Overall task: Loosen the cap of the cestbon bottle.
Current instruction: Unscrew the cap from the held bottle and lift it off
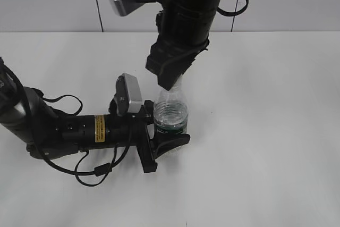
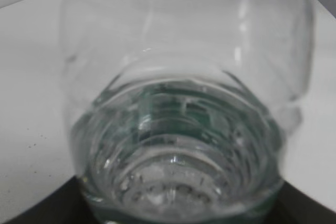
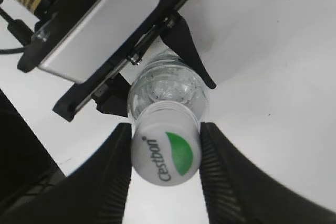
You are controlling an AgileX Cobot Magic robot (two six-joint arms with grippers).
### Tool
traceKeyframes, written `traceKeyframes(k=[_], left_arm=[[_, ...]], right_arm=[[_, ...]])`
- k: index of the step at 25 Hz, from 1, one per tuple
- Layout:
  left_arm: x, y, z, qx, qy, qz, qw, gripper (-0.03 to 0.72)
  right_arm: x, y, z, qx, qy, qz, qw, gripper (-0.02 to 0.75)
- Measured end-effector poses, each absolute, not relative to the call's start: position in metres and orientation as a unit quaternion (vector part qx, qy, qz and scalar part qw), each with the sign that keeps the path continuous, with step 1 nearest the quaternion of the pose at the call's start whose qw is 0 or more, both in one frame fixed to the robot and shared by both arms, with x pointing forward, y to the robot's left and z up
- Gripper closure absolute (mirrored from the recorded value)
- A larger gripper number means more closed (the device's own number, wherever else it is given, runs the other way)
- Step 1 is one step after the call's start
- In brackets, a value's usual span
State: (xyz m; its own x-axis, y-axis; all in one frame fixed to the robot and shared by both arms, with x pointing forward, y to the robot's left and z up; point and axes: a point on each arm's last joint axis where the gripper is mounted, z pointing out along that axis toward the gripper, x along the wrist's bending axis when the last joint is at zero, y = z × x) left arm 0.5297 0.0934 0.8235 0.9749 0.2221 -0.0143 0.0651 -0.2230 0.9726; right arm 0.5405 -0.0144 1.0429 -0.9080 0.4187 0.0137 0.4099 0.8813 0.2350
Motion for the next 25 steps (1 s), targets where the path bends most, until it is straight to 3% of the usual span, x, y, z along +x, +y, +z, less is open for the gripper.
traceKeyframes(k=[25], left_arm=[[0.5296, 0.0934, 0.8235, 0.780, 0.091, 0.064, 0.616, 0.276]], right_arm=[[0.5398, -0.0139, 1.0445, -0.319, 0.940, 0.095, 0.077, 0.442]])
